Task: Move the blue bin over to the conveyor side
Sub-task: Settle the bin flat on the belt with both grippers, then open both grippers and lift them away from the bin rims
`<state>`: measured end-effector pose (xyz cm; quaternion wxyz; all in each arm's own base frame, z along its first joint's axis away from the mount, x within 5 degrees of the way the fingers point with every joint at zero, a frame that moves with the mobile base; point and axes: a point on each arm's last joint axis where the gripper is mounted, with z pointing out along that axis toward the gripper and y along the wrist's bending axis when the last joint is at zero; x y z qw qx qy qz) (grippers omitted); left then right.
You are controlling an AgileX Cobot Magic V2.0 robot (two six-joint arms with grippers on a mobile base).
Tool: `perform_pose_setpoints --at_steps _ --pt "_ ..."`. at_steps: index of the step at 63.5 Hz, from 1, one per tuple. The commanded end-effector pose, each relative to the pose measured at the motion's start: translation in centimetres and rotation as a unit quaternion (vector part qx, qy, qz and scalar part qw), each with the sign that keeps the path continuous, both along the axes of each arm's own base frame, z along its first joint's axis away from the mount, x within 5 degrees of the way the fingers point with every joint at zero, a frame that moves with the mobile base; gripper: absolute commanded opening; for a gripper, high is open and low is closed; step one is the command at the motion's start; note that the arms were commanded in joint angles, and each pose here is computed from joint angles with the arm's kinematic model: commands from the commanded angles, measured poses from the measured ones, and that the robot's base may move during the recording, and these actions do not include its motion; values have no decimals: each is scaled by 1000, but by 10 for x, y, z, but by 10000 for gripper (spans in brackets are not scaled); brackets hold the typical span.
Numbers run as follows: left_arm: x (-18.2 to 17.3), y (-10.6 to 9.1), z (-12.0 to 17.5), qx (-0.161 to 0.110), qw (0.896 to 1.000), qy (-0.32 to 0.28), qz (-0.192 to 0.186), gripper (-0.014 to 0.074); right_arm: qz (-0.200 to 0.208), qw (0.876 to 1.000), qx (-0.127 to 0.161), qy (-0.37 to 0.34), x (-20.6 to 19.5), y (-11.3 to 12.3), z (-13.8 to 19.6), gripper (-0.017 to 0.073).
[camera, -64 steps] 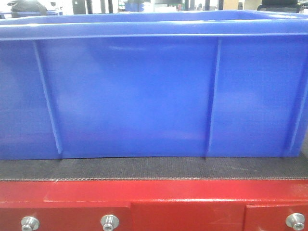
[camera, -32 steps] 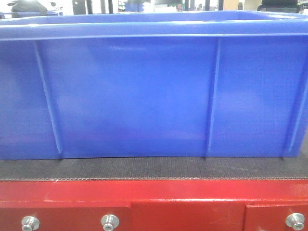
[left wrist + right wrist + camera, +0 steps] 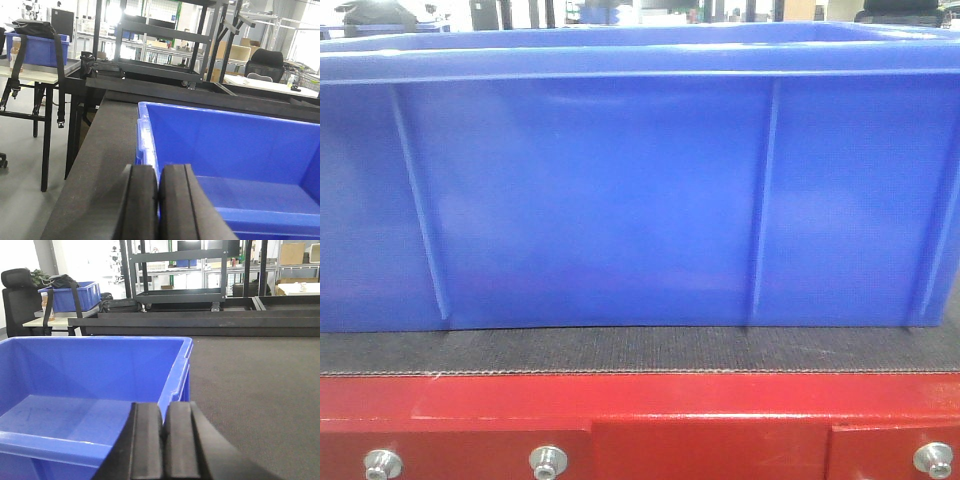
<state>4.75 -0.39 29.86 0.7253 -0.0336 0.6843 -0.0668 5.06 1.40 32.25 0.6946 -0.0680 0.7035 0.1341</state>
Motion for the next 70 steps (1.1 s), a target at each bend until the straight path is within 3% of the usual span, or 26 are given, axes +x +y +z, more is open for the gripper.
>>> perform_pose_setpoints --at_steps 1,13,22,37,46,50,54,70 --pt "-1 0 2 -4 1000 -9 -2 0 0 1000 -6 -14 -1 0 1 -67" --pt "-1 0 2 -4 1000 -9 -2 0 4 1000 5 -9 -2 0 -6 -67" --pt "-1 0 2 -4 1000 -9 -2 0 1 1000 9 -25 -2 0 -30 -69" --pt "-1 0 2 -4 1000 -9 -2 0 -75 997 -30 -13 0 -7 -84 -69" --pt "-1 0 2 -4 1000 -9 -2 0 -95 995 -24 -32 5 -9 -110 -69" --pt "-1 0 2 -4 1000 -9 -2 0 -95 994 -13 -54 5 -8 -108 -69" --pt "-1 0 2 -4 1000 -10 -2 0 -95 995 -16 -20 6 -9 -114 -69" --pt "-1 0 2 -4 1000 -10 -2 0 -95 995 -14 -20 6 -9 -114 -69"
